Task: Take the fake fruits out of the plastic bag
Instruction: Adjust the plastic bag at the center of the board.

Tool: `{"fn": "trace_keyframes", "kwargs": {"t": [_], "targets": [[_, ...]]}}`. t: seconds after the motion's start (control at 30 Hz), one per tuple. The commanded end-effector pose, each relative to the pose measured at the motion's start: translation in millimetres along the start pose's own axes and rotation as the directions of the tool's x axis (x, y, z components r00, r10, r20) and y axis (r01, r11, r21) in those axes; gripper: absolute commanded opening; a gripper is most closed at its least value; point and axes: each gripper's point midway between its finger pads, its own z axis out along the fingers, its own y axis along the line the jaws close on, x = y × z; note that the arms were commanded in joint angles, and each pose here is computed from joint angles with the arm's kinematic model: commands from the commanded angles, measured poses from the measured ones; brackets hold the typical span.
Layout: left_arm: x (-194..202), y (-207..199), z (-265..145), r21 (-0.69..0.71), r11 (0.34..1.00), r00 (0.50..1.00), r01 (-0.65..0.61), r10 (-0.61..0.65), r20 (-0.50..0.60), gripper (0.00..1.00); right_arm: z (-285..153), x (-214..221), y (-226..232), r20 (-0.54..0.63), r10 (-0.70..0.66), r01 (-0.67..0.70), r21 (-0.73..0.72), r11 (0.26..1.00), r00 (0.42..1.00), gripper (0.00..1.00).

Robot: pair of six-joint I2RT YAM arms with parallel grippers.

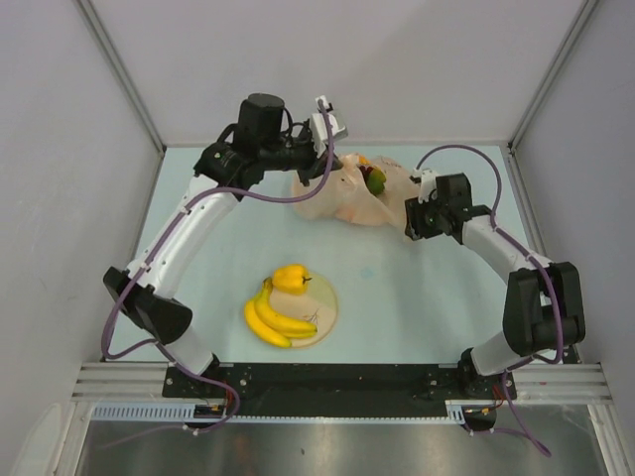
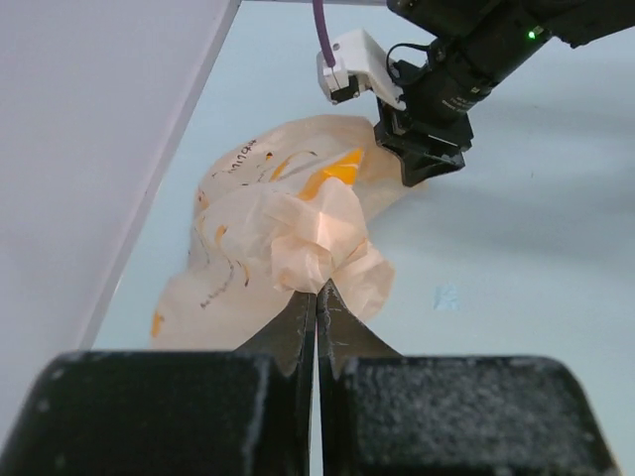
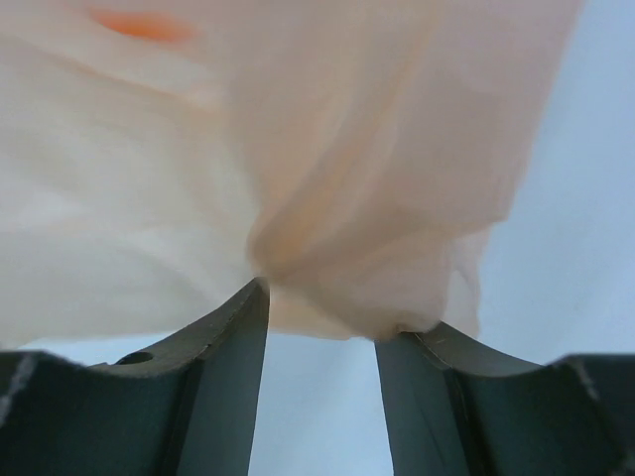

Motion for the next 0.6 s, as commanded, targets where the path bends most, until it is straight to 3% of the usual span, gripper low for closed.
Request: {"fn": "trace_keyframes", "kwargs": {"t": [0.0,0.13,0.3,0.57], "targets": [[21.0,-3.8,-0.6,0.044,0.999,0.998,0.014,-0.011,-0.062,0.0,-20.4,-71.3,48.0,0.218,-0.112,0.154,-0.187,0.97,0.969,0.5],[70.4,-9.8,4.3,0.057,0.994,0.985,0.09,-0.08,-0.149,0.0,-37.8,-102.5,81.3,0.353,-0.196,0.302,-0.279,0.911,0.915,0.53],[109.3,-17.1,0.3,0.045,0.991,0.972,0.124,-0.112,-0.206,0.0,-49.0,-116.5,80.4,0.418,-0.177,0.332,-0.335,0.882,0.891,0.52],[116.6,-23.1,0.3,0.047,0.985,0.966,0.166,-0.153,-0.211,0.0,-6.1,-143.6,84.0,0.437,-0.151,0.307,-0.31,0.9,0.886,0.47]]}}
